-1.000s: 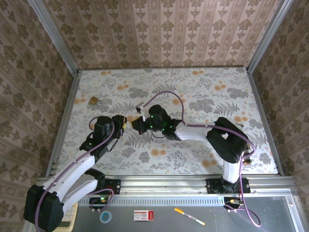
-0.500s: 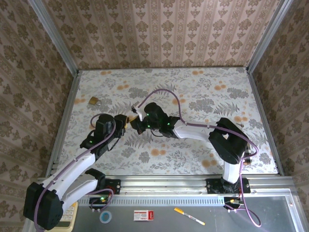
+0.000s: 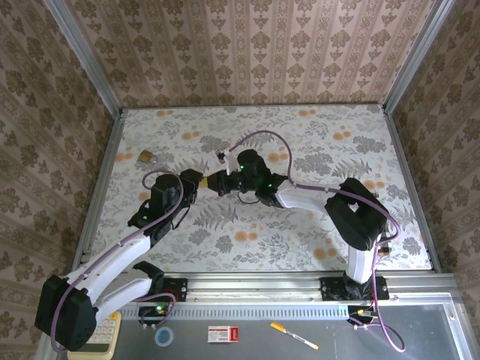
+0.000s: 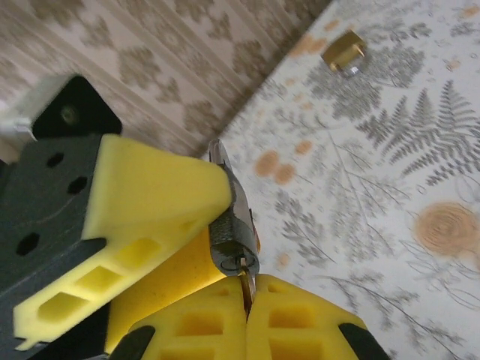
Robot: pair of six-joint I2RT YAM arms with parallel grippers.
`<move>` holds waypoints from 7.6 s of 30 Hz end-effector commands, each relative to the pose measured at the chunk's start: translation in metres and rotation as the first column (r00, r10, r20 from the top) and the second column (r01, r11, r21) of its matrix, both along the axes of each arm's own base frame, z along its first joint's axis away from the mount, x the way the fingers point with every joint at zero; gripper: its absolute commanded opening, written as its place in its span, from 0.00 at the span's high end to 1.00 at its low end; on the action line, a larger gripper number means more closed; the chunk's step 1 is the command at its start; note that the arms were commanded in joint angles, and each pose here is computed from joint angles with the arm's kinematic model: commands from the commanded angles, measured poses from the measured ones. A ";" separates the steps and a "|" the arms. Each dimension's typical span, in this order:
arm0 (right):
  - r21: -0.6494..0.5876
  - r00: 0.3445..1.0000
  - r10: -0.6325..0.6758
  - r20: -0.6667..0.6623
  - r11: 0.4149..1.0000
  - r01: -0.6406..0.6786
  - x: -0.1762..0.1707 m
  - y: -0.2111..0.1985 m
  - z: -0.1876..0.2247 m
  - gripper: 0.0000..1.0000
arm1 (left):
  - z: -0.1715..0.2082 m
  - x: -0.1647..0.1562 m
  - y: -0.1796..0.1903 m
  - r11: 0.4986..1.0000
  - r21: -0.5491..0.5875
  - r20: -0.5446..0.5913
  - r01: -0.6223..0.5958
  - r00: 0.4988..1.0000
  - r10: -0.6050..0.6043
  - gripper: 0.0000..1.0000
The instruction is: Unlock with the key
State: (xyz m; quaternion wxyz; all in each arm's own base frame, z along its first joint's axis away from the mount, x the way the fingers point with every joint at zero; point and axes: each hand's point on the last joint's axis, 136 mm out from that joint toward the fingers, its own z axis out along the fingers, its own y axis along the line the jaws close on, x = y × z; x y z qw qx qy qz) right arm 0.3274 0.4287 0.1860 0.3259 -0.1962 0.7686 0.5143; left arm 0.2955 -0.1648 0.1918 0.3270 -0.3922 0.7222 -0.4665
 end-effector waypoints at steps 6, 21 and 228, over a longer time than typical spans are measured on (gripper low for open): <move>0.325 0.965 0.236 -0.111 0.927 -0.189 -0.038 0.009 0.071 1.00 | 0.055 -0.004 -0.052 0.970 -0.012 0.240 0.244 0.942 -0.234 1.00; 0.085 0.971 0.173 -0.164 0.983 -0.160 -0.051 -0.013 0.035 0.60 | 0.069 -0.013 -0.053 0.924 0.189 0.279 0.333 0.884 -0.375 1.00; -0.830 0.434 -0.897 -0.080 0.302 0.470 0.022 -0.489 -0.082 1.00 | -0.024 -0.005 -0.134 0.508 0.576 0.082 0.641 0.572 -0.816 0.05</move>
